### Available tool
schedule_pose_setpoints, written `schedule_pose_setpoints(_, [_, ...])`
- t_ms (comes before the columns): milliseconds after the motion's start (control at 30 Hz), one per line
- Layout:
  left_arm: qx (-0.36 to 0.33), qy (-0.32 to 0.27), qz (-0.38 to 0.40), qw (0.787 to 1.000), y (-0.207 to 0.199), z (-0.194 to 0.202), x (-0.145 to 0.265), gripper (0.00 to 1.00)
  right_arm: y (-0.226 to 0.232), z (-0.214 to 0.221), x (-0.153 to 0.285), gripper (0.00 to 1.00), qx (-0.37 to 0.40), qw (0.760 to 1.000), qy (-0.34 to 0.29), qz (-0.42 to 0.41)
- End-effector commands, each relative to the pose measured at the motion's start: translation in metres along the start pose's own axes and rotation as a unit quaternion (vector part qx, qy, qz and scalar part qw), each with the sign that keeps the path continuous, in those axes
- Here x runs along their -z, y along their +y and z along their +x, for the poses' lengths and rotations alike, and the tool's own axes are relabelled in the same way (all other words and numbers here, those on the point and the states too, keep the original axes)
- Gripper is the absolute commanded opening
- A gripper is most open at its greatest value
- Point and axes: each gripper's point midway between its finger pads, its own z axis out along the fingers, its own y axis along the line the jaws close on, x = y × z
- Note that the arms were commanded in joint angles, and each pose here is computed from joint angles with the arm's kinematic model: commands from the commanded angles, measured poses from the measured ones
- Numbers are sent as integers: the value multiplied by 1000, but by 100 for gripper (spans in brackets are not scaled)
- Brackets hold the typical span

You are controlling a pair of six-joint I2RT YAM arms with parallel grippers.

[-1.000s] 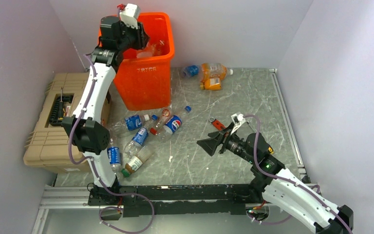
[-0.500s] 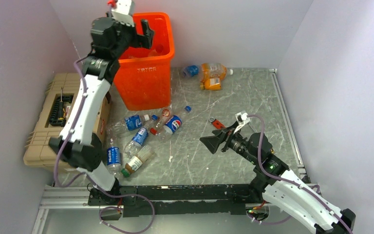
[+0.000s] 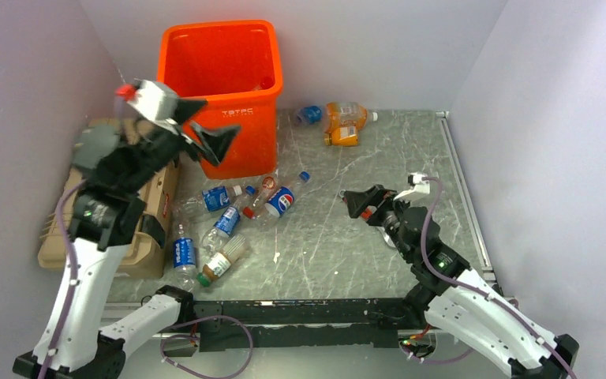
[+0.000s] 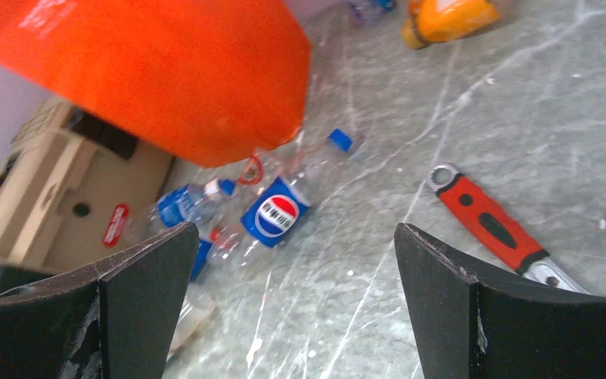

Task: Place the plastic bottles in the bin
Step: Move the plastic bottle to the center of the board.

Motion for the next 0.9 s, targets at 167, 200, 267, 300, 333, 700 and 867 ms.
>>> schedule_pose_setpoints(167, [75, 274, 84, 955, -49, 208, 50, 98, -6, 13, -44, 99, -35, 999, -5, 33])
schedule_pose_setpoints(200, [82, 281, 81, 953, -50, 221, 55, 98, -5, 24, -51, 99, -33, 999, 15, 26])
schedule_pose_setpoints(267, [93, 292, 74, 949, -51, 239, 64, 98, -4, 54, -67, 98, -22, 997, 69, 20])
schedule_pose_setpoints(300, [100, 297, 62, 948, -49, 248, 67, 99, -1, 67, -74, 98, -14, 995, 96, 12])
schedule_pose_setpoints(333, [107, 302, 48, 946, -46, 257, 71, 99, 0, 80, -79, 97, -13, 993, 119, 9])
schedule_pose_setpoints(700, [127, 370, -108, 914, -4, 301, 90, 97, 8, 142, -140, 95, -124, 972, 197, 26])
schedule_pose_setpoints(867, [139, 357, -95, 919, -11, 299, 89, 97, 10, 160, -171, 96, -179, 961, 204, 48])
